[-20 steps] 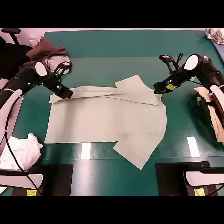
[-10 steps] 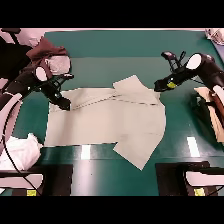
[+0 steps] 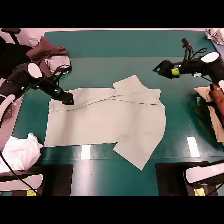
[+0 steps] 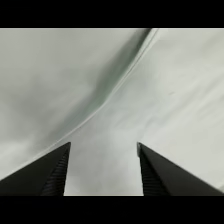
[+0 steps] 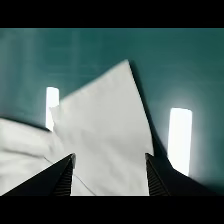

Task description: Fold the shirts.

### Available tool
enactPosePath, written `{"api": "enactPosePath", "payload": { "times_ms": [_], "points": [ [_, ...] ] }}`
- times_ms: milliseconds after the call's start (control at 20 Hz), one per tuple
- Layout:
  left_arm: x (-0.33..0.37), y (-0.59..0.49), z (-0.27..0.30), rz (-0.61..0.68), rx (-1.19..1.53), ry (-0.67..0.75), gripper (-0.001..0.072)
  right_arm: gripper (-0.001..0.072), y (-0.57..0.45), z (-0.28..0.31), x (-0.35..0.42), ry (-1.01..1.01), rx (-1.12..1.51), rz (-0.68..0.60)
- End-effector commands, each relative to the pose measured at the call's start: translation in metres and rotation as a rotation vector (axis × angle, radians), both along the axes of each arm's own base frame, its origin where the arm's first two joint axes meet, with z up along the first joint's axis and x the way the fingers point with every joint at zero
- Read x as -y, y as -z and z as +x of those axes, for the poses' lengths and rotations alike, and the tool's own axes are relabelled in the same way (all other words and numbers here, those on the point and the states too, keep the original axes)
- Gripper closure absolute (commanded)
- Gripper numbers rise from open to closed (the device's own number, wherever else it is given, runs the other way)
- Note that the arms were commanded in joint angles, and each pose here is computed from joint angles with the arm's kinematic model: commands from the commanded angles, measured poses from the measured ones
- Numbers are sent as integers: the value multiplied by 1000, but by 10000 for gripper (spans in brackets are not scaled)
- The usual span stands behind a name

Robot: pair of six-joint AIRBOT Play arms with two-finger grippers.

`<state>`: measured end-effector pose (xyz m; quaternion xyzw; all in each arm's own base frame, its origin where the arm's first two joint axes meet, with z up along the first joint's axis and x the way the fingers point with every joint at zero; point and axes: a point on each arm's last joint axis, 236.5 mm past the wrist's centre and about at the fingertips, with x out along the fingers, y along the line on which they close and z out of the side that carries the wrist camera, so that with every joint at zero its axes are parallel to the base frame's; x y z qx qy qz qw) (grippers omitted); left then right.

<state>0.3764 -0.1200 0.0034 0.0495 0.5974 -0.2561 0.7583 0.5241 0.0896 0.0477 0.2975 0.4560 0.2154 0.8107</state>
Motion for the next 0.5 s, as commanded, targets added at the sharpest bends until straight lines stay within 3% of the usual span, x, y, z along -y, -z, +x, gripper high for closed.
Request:
{"api": "enactPosePath", "payload": {
  "times_ms": [0,250,300,350,450],
  "points": [
    [20,-15,5,-100,23,-32,197,197,10,24,-18,-87,-26,170],
    [20,-15,4,-104,10,-55,198,198,63,44,-59,-226,-38,19],
    [20,-15,3,-104,4,-58,229,198,76,44,-65,-253,-45,-34],
    [20,-14,1,-103,-4,-55,318,198,87,46,-68,-272,-49,-86],
    [20,-13,-2,-102,-16,-50,351,198,101,45,-68,-298,-52,-165]
  ]
}}
